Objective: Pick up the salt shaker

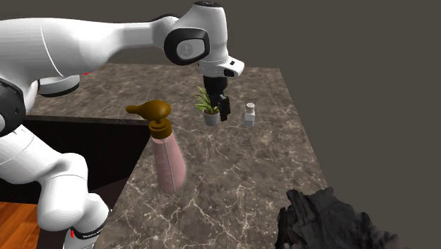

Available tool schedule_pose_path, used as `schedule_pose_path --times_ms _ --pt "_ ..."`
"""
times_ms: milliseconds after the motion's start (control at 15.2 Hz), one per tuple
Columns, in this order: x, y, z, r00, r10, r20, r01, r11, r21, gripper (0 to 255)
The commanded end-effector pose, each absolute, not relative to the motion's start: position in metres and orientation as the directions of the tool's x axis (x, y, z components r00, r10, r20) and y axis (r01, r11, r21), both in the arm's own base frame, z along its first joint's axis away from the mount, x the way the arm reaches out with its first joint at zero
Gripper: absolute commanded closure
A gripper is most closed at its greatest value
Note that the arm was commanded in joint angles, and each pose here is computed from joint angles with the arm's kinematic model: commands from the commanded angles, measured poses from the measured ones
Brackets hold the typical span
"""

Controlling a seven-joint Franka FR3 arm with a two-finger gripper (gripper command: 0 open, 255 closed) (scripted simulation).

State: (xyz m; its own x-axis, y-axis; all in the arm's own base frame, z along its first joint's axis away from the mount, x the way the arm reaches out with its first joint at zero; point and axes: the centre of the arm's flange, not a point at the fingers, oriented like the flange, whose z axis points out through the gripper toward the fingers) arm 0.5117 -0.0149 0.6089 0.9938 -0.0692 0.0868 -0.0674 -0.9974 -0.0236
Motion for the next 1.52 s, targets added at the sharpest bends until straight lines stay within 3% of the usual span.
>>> schedule_pose_path --times_ms 0,462,1122,1188,1452 --pt "0.537 -0.013 0.612 0.993 -0.060 0.099 -0.059 -0.998 -0.016 0" --pt "0.621 -0.018 0.631 0.990 -0.030 0.140 -0.032 -0.999 0.011 0" --pt "0.623 -0.018 0.591 0.990 -0.029 0.141 -0.031 -0.999 0.012 0" --pt "0.623 -0.018 0.591 0.990 -0.029 0.141 -0.031 -0.999 0.012 255" --pt "0.623 -0.017 0.591 0.990 -0.029 0.141 -0.031 -0.999 0.012 255"
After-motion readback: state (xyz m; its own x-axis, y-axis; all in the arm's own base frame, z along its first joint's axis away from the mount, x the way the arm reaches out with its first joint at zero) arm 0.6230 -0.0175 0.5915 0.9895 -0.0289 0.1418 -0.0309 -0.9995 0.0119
